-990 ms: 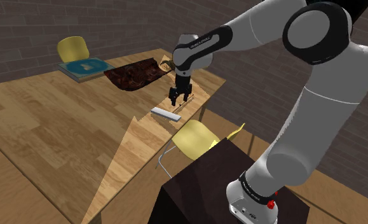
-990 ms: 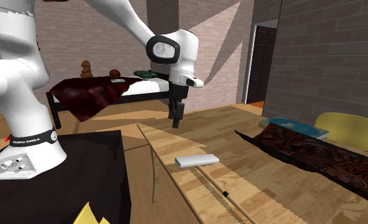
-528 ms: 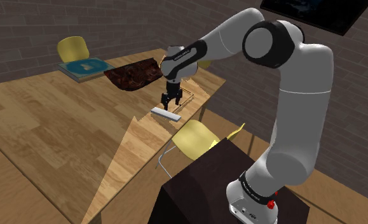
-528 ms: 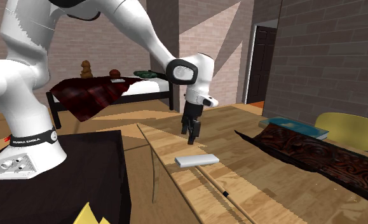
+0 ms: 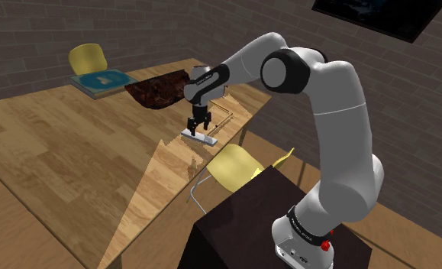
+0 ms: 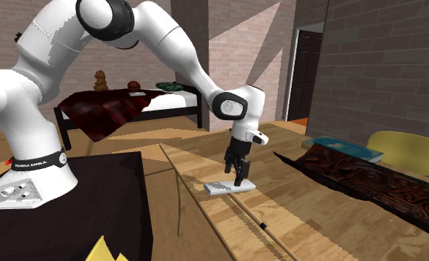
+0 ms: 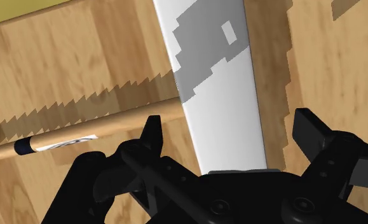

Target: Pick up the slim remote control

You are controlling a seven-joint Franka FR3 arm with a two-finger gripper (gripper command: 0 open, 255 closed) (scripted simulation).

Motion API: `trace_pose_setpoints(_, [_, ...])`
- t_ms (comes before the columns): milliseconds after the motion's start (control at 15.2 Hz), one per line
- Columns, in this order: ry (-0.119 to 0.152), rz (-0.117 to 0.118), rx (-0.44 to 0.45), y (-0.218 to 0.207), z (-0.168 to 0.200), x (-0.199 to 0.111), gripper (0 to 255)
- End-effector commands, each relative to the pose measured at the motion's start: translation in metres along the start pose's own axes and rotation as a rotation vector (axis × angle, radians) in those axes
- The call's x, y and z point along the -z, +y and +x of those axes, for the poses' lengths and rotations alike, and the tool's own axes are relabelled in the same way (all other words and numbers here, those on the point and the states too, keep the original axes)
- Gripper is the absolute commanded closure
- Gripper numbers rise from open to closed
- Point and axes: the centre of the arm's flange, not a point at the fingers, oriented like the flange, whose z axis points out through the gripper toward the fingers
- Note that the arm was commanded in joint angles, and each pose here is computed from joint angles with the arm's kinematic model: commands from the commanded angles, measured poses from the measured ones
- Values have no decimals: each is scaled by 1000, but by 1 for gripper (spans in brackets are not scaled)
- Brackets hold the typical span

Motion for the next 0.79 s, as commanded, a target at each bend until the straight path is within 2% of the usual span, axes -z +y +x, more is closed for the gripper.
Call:
trace_pose_setpoints(0, [0,-1,1,0,4,-10,0])
trace_pose_setpoints(264, [0,-1,1,-1,9,-34,0])
trace_pose_setpoints(396, [0,-1,1,-1,9,-34,0])
trace_pose_setpoints(462, [0,-1,1,-1,9,-34,255])
trace_pose_setpoints(726, [0,-1,1,-1,8,-34,255])
